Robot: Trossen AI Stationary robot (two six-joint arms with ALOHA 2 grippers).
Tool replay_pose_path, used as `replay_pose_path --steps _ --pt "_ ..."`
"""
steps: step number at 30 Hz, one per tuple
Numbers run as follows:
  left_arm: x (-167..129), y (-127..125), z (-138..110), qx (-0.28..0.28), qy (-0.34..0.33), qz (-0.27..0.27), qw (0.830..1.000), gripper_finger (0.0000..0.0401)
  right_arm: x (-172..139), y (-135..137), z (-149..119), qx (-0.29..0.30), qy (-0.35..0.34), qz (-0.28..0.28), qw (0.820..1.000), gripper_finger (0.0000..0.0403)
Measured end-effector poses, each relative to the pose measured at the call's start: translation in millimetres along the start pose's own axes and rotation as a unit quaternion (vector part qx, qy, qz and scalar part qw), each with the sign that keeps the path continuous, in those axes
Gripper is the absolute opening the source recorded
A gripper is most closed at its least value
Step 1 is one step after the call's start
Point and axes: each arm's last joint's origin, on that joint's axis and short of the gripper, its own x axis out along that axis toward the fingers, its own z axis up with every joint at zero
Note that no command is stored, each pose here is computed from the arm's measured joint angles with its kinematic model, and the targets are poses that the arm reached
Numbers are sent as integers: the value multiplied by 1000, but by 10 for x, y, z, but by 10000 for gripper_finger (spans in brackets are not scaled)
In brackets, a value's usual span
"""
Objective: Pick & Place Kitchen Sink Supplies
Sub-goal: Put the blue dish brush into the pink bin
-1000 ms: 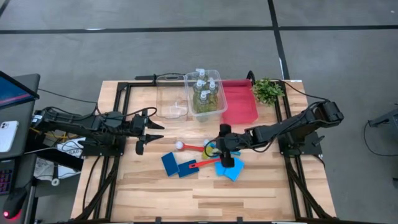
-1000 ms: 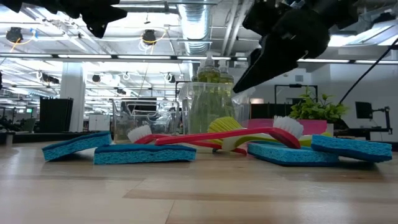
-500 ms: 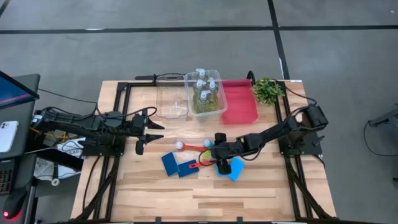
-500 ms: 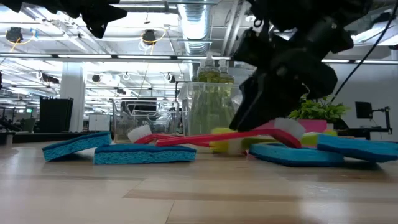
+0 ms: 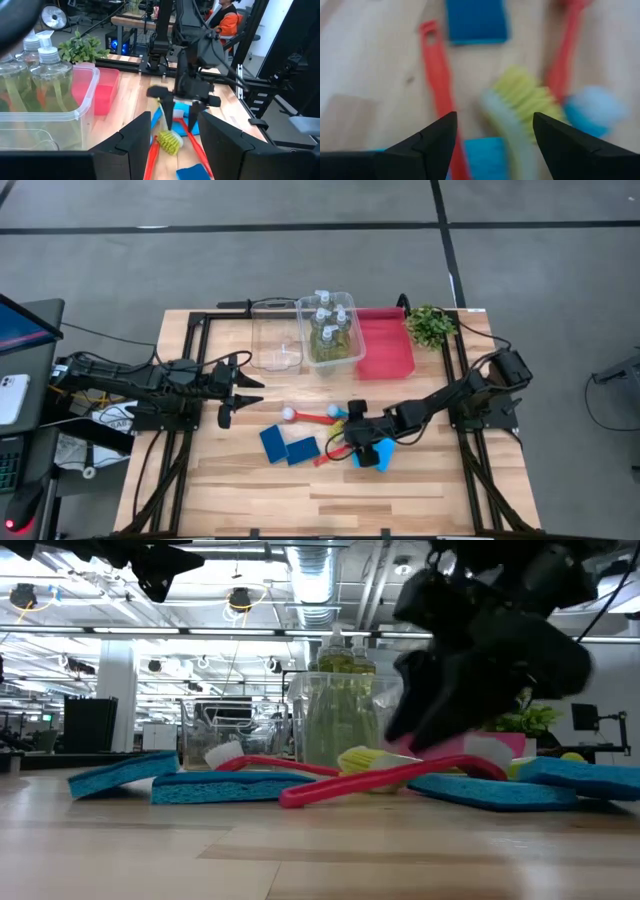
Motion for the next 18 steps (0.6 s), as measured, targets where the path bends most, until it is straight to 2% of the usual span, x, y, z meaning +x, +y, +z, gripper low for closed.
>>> replay_pose_path --steps 6,10,14,18 --pt "0 0 1 -2 -1 0 1000 167 -257 -122 75 -6 -14 -92 996 255" --pt "3 0 -12 -2 -1 0 1000 167 -350 -227 52 40 -1 -122 992 255" --pt "7 3 -30 1 1 0 1000 167 -267 -322 -53 85 44 -138 986 255" --pt "7 2 -24 2 -1 0 1000 167 -73 -356 -165 94 85 -133 983 255"
